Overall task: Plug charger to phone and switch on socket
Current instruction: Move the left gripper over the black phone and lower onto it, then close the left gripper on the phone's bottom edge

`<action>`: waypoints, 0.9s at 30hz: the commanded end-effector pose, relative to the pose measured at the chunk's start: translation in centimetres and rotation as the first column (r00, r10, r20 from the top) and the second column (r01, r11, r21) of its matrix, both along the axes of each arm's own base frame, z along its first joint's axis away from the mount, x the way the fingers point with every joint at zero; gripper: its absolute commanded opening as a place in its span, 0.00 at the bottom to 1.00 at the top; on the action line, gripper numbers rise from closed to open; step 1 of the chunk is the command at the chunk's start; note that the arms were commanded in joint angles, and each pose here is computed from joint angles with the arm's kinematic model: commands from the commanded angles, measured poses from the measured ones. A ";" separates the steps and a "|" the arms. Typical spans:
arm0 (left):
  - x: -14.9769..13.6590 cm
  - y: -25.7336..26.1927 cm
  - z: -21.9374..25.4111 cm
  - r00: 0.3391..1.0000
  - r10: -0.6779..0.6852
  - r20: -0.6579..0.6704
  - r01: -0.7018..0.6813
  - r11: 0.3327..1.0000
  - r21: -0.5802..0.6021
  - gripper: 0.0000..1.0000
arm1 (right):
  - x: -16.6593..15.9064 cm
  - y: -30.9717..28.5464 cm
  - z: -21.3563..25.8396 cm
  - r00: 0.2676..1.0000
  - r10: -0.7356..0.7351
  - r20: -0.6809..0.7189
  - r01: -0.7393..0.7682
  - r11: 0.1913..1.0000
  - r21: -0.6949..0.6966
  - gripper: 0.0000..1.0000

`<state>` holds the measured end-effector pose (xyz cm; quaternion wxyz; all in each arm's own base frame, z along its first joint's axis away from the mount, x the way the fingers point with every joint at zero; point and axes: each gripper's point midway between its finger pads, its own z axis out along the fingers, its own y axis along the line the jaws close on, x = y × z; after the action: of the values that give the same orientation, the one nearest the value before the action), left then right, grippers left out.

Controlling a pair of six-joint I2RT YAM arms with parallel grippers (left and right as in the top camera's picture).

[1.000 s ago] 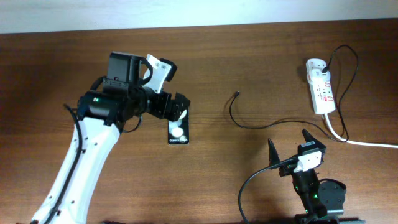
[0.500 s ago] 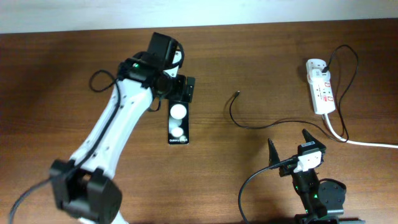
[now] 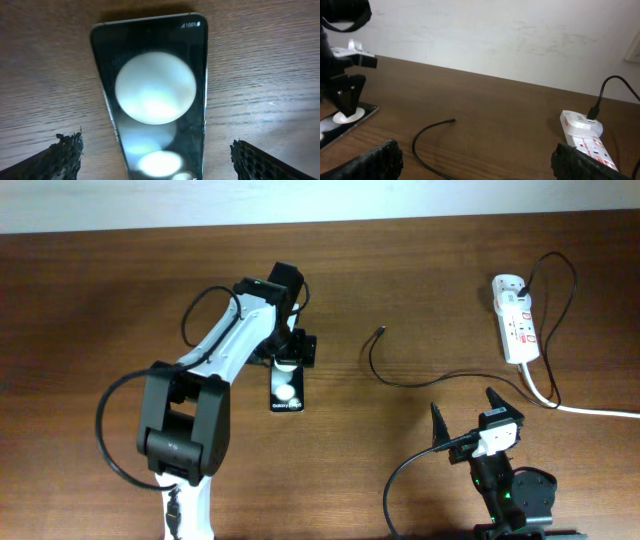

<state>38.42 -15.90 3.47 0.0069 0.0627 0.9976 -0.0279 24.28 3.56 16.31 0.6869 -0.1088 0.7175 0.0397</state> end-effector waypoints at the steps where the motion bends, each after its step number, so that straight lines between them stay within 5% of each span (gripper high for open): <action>1: -0.4 -0.3 -1.3 0.998 0.044 -0.047 -0.045 0.999 -0.008 0.97 | -0.1 0.2 -0.2 1.000 0.011 -0.006 -0.011 1.000 0.007 0.99; 27: -0.1 -0.1 -2.3 0.990 0.141 -0.009 -0.139 0.987 0.082 0.91 | -0.1 0.2 -0.2 1.000 0.011 -0.006 -0.011 1.000 0.007 0.99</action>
<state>38.08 -16.14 1.60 -0.0023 -0.0009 1.0000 0.0057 24.28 3.56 16.31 0.6869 -0.1091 0.7174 0.0397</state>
